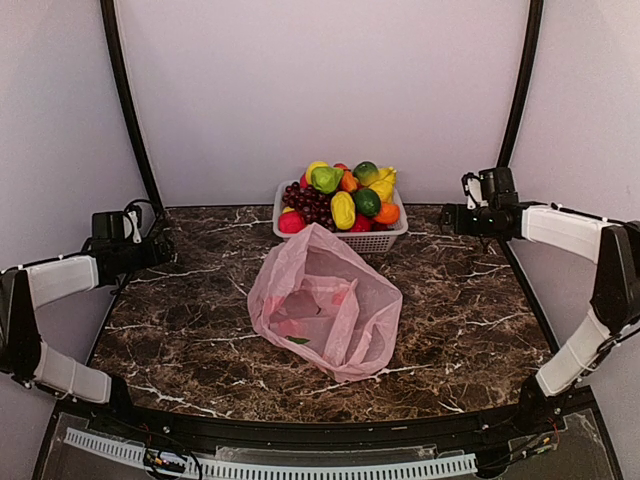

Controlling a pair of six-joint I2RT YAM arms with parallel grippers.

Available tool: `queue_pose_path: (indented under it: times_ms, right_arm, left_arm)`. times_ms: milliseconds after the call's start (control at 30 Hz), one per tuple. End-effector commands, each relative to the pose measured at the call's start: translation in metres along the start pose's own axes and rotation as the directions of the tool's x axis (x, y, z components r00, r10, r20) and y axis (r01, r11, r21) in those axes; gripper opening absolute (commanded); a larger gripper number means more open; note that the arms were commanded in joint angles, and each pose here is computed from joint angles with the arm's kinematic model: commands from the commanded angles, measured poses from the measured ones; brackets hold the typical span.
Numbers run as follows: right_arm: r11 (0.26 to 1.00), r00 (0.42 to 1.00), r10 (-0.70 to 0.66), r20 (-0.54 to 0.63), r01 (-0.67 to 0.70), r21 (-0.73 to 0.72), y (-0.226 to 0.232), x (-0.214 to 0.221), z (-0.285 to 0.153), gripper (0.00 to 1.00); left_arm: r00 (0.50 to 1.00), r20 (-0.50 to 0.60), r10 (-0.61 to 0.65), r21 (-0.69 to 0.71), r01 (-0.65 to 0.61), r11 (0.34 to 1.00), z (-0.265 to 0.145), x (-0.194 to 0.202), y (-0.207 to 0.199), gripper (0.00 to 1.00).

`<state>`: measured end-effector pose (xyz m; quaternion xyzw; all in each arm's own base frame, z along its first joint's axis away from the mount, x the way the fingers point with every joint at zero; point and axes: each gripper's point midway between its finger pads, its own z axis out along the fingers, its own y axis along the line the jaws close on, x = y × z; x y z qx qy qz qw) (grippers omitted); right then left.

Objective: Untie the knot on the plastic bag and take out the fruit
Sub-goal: Reset both arms

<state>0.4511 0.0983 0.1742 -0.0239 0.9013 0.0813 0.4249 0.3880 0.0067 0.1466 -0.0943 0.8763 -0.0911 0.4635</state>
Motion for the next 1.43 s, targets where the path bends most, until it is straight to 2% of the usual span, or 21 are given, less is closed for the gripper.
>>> queue_pose_path:
  times_ms: [0, 167, 233, 367, 533, 667, 733, 1400]
  right_arm:
    - [0.995, 0.990, 0.097, 0.106, -0.100, 0.029, -0.033, -0.002, -0.021, 0.99]
    - [0.981, 0.971, 0.145, 0.191, -0.166, 0.102, -0.076, 0.025, -0.039, 0.99]
    - [0.978, 0.958, 0.124, 0.257, -0.162, 0.134, -0.086, 0.032, -0.048, 0.99]
    - [0.974, 0.898, 0.051, 0.437, -0.141, 0.175, -0.097, 0.033, -0.070, 0.99]
    - [0.968, 0.831, -0.067, 0.552, -0.080, 0.238, -0.103, 0.052, -0.085, 0.99]
    - [0.958, 0.816, -0.120, 0.565, -0.055, 0.283, -0.108, 0.069, -0.085, 0.99]
    - [0.962, 0.800, -0.142, 0.582, -0.027, 0.272, -0.103, 0.064, -0.086, 0.99]
    - [0.966, 0.810, -0.143, 0.569, -0.011, 0.258, -0.100, 0.063, -0.081, 0.99]
  left_arm:
    - [0.992, 0.128, 0.017, -0.034, -0.012, 0.999, -0.003, -0.009, 0.021, 0.92]
    - [0.976, 0.214, 0.047, -0.110, -0.024, 0.994, -0.010, -0.007, 0.039, 0.94]
    - [0.967, 0.246, 0.065, -0.129, -0.034, 0.991, -0.013, -0.006, 0.042, 0.95]
    - [0.954, 0.282, 0.098, -0.163, -0.053, 0.985, -0.017, -0.002, 0.048, 0.95]
    - [0.940, 0.322, 0.117, -0.191, -0.056, 0.980, -0.021, 0.003, 0.054, 0.95]
    - [0.933, 0.336, 0.130, -0.199, -0.065, 0.978, -0.022, 0.009, 0.056, 0.96]
    - [0.928, 0.351, 0.126, -0.200, -0.056, 0.978, -0.023, 0.010, 0.057, 0.96]
    - [0.934, 0.340, 0.110, -0.170, -0.054, 0.984, -0.016, 0.018, 0.054, 0.96]
